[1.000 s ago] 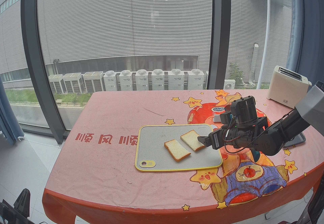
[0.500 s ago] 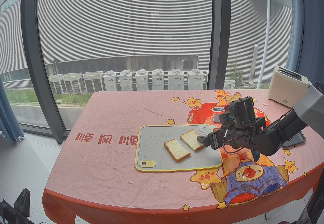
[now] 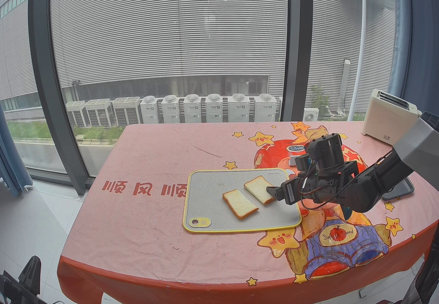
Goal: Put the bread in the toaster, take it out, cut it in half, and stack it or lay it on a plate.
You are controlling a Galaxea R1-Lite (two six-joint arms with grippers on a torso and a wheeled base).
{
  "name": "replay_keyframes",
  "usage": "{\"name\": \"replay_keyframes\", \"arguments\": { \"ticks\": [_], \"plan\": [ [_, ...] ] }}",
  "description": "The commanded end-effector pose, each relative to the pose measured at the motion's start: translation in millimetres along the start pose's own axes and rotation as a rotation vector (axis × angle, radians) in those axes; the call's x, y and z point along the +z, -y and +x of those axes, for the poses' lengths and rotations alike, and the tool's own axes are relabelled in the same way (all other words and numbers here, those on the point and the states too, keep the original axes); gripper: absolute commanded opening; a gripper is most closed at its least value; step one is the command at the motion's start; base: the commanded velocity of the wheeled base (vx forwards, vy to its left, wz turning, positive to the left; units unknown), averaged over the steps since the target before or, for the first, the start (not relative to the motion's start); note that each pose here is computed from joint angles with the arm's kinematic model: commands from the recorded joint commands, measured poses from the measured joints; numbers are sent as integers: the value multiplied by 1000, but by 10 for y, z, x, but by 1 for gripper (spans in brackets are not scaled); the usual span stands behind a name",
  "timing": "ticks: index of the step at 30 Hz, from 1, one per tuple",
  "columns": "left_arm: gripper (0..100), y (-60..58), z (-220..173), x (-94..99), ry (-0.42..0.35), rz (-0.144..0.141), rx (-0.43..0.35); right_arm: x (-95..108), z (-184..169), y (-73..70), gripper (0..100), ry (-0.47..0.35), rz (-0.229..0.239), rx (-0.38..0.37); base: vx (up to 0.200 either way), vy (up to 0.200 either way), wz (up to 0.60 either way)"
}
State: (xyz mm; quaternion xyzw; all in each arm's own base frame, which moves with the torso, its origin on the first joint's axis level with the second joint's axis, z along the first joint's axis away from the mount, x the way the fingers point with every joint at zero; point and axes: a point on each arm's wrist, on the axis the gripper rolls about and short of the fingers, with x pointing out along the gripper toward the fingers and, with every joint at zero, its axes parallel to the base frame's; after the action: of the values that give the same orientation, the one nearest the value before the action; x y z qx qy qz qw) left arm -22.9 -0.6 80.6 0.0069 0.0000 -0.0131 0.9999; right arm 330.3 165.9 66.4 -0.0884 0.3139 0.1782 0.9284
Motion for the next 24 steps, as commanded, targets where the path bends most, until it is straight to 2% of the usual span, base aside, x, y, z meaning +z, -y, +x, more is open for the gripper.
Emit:
{"name": "replay_keyframes", "arguments": {
  "ticks": [1, 18, 24],
  "plan": [
    [0, 0, 5, -46, -7, 0, 0, -12, 0, 1, 0, -6, -2, -5, 0, 0, 0],
    [0, 0, 5, -46, -7, 0, 0, -1, -44, -40, 0, 1, -9, 5, 0, 0, 0],
    [0, 0, 5, -46, -7, 0, 0, 45, -165, -51, 0, 24, -4, 8, 0, 0, 0]
  ]
}}
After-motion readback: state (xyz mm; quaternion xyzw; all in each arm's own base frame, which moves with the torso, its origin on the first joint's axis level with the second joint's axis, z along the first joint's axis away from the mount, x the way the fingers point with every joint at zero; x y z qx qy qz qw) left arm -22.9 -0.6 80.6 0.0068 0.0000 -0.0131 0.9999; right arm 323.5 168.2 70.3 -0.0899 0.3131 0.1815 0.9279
